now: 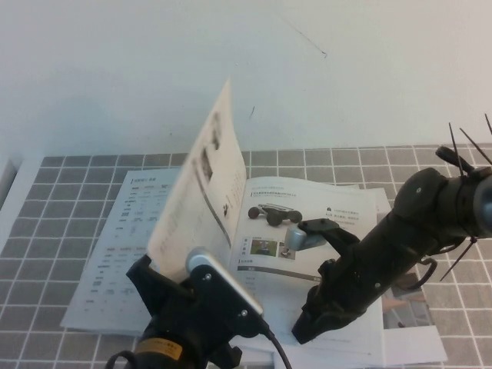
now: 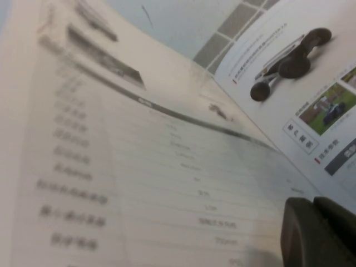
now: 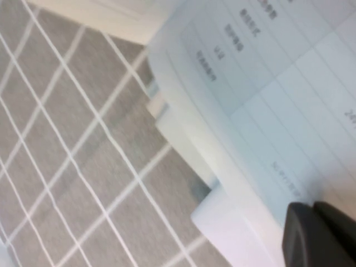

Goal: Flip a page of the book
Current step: Open the closed book

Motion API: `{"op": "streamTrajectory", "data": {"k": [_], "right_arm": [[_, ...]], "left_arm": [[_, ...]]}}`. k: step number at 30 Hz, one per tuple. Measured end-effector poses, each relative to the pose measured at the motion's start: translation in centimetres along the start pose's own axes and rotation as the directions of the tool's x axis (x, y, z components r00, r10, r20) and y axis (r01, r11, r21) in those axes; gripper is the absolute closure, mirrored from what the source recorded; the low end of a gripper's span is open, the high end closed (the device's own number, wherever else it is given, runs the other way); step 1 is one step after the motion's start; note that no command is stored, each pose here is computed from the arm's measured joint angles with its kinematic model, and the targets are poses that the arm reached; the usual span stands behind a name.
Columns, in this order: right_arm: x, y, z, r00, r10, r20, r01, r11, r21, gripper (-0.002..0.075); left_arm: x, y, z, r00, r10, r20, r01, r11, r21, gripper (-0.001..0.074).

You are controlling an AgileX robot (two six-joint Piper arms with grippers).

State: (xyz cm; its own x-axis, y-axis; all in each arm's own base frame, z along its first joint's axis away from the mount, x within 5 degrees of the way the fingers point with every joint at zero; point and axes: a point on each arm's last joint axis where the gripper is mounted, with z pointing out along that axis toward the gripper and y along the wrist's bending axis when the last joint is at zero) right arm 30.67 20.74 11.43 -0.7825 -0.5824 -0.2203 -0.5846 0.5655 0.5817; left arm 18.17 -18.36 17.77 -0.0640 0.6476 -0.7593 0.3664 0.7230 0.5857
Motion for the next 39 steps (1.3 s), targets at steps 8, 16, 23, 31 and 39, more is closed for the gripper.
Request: {"op": "streamTrajectory", "data": {"k": [8, 16, 23, 31, 39], "right_arm": [[0.6, 0.2, -1.3, 0.997, 0.004, -0.083, 0.005, 0.995, 0.103, 0.0727], [0.7, 0.3, -2.4, 0.996, -0.025, -0.086, 0.04, 0.983, 0.179, 0.0727], [0.7, 0.2, -2.1, 0.997, -0.007, -0.073, 0.019, 0.985, 0.172, 0.0727], [0.7, -0.1, -2.0, 0.998, 0.021, -0.063, -0.01, 0.988, 0.157, 0.0727], [0.7, -0.1, -2.0, 0.998, 0.022, -0.064, -0.012, 0.988, 0.155, 0.0727]], "left_arm": [[0.1, -0.4, 0.3, 0.978, -0.163, -0.132, 0.168, 0.986, 0.023, 0.0738], [2.3, -0.3, 1.3, 0.848, -0.378, -0.372, 0.433, 0.899, 0.072, 0.0738], [4.3, 1.1, 2.4, 0.687, -0.516, -0.512, 0.612, 0.79, 0.025, 0.0738], [5.5, 2.0, 2.8, 0.563, -0.567, -0.601, 0.717, 0.697, 0.013, 0.0738], [6.2, 1.8, 3.1, 0.515, -0.558, -0.651, 0.748, 0.663, 0.023, 0.0738]]}}
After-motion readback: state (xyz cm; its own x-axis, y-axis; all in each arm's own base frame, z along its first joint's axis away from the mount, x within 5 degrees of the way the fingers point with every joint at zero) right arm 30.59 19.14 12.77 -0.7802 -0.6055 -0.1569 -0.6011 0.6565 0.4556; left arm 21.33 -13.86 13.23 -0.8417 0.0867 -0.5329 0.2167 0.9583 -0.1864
